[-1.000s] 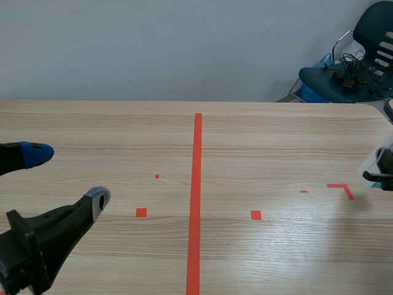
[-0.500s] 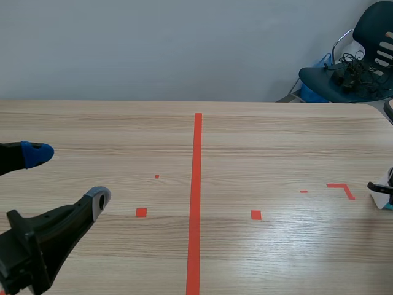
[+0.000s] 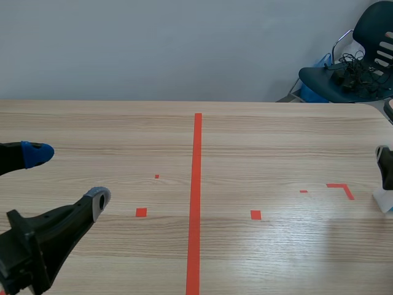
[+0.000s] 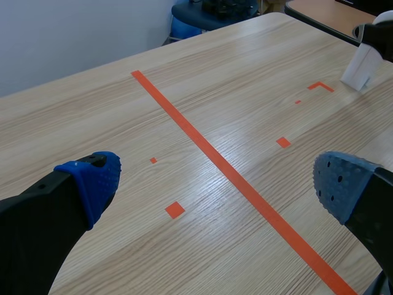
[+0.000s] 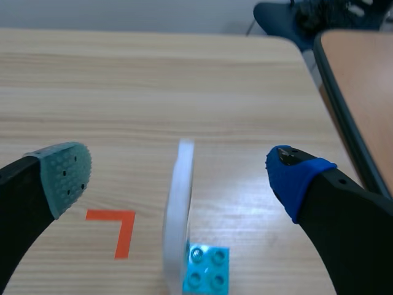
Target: Do the leaf sorting experiment
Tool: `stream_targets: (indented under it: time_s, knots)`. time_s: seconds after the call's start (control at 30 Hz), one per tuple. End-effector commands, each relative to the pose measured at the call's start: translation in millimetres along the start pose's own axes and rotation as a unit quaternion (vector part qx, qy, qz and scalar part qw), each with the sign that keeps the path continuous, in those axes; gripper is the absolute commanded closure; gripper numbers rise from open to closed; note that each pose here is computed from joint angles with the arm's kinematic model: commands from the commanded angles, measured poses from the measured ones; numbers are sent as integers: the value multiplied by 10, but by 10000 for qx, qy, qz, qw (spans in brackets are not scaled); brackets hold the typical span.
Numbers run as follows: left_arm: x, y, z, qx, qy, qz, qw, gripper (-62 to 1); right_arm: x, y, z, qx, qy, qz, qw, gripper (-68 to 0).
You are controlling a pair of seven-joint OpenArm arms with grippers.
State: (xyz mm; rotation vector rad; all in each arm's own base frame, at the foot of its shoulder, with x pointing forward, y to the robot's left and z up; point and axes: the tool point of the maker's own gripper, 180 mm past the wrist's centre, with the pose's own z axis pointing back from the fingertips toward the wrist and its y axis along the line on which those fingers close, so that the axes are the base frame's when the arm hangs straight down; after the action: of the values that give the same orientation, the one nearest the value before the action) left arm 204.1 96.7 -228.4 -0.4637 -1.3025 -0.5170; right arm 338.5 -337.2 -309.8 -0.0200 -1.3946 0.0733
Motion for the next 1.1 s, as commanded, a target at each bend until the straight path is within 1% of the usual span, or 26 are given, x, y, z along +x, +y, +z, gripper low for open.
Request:
stream_targets:
  time_s: [0.0, 0.13, 0.2, 0.27, 0.33, 0.4, 0.43, 0.5, 0.6, 0.67, 0.7, 0.73, 0.8, 0.87, 0.97, 1.07]
  knots:
    - [66, 1, -7, 4, -129, 16, 9999, -623, 421, -56, -77, 182, -329, 331, 9987, -679]
    - [66, 1, -7, 4, -129, 16, 9999, -623, 739, 55, -123, 655, -250, 773, 9945, -679]
    - [66, 1, -7, 4, -129, 16, 9999, -623, 871, 174, -129, 952, -187, 977, 9905, -679]
    - [66, 1, -7, 4, -129, 16, 9999, -623, 946, 339, -122, 1287, -41, 1207, 9843, -679]
    - [67, 1, -7, 4, -131, 16, 9999, -623, 997, 541, -87, 1653, 70, 1350, 9769, -679]
    - [67, 1, -7, 4, -131, 16, 9999, -623, 1017, 736, -28, 1967, 162, 1546, 9681, -679]
    - [67, 1, -7, 4, -131, 16, 9999, -623, 1039, 824, 5, 2075, 151, 1634, 9644, -679]
    - [68, 1, -7, 4, -133, 16, 9999, -623, 1090, 1011, 95, 2302, 45, 1691, 9583, -679]
    - [69, 1, -7, 4, -136, 15, 9999, -623, 1112, 1306, 267, 2684, -68, 1657, 9489, -679]
    - [74, 2, -8, 5, -149, 14, 9999, -623, 1076, 1494, 396, 2926, -95, 1618, 9424, -679]
    - [75, 2, -8, 5, -151, 14, 9999, -623, 1069, 1586, 461, 3058, -153, 1546, 9393, -679]
    - [75, 0, -8, 3, -151, 16, 9999, -623, 1051, 1656, 519, 3143, -188, 1435, 9382, -679]
    - [74, 0, -8, 3, -149, 16, 9999, -623, 1029, 1762, 606, 3243, -279, 1172, 9383, -679]
    - [74, 0, -8, 3, -149, 16, 9999, -623, 988, 1813, 648, 3251, -325, 955, 9403, -679]
    - [75, 0, -8, 3, -151, 16, 9999, -623, 927, 1868, 675, 3213, -328, 703, 9438, -679]
    - [75, 1, -8, 3, -152, 17, 9999, -623, 904, 1912, 681, 3168, -364, 512, 9464, -679]
